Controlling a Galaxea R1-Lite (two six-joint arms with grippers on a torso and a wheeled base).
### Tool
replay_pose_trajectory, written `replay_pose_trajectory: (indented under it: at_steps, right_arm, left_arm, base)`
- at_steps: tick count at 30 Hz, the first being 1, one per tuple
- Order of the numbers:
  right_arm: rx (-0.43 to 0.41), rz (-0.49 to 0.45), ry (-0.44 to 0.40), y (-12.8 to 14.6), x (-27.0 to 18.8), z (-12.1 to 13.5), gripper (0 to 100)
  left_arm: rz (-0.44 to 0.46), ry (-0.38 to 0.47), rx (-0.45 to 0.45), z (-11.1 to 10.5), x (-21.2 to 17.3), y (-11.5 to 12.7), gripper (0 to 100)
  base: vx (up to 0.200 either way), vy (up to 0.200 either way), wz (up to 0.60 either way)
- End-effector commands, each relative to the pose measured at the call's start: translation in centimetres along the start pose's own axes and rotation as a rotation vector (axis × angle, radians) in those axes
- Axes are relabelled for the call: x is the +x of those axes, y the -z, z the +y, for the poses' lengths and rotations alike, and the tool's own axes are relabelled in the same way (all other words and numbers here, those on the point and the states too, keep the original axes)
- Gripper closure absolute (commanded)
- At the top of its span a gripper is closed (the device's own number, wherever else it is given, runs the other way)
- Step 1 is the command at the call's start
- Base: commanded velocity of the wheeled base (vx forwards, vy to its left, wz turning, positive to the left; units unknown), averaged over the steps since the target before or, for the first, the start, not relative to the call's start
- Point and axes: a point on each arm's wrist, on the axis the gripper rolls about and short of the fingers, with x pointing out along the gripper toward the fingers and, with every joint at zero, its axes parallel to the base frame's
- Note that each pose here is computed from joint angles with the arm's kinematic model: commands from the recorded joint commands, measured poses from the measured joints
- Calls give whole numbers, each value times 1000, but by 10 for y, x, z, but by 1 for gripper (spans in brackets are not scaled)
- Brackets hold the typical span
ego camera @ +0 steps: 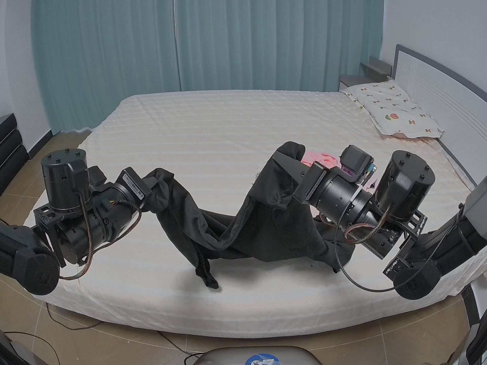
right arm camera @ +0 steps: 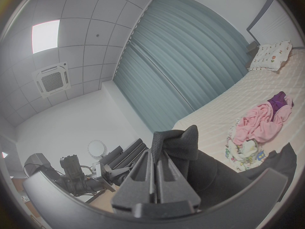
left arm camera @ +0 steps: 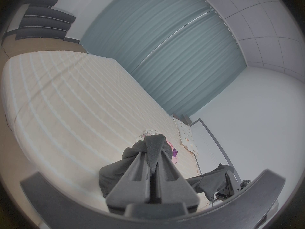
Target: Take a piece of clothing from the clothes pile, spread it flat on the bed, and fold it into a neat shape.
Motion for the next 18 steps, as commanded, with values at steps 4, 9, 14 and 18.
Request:
replay_pose_trajectory:
  at_steps: [4,9,14,18]
  right_arm:
    - [1,-29,-25,-7,2,6,100]
    - [-4,-83,-42,-27,-4,13,100]
    - [-8,-61,-19,-29,-12,2,100]
    - [-4,-43,-11,-23,-12,-2,100]
  left_arm:
    - [-54,13,-10,-3,-6,-15,100]
    - [-69,12,-13,-6,-11,-23,100]
    - [-85,0,-16,-6,-14,-30,100]
    - [-87,3,-16,-6,-14,-30,100]
  base:
    - [0,200,0]
    - [0,200,0]
    - [0,200,0]
    - [0,200,0]
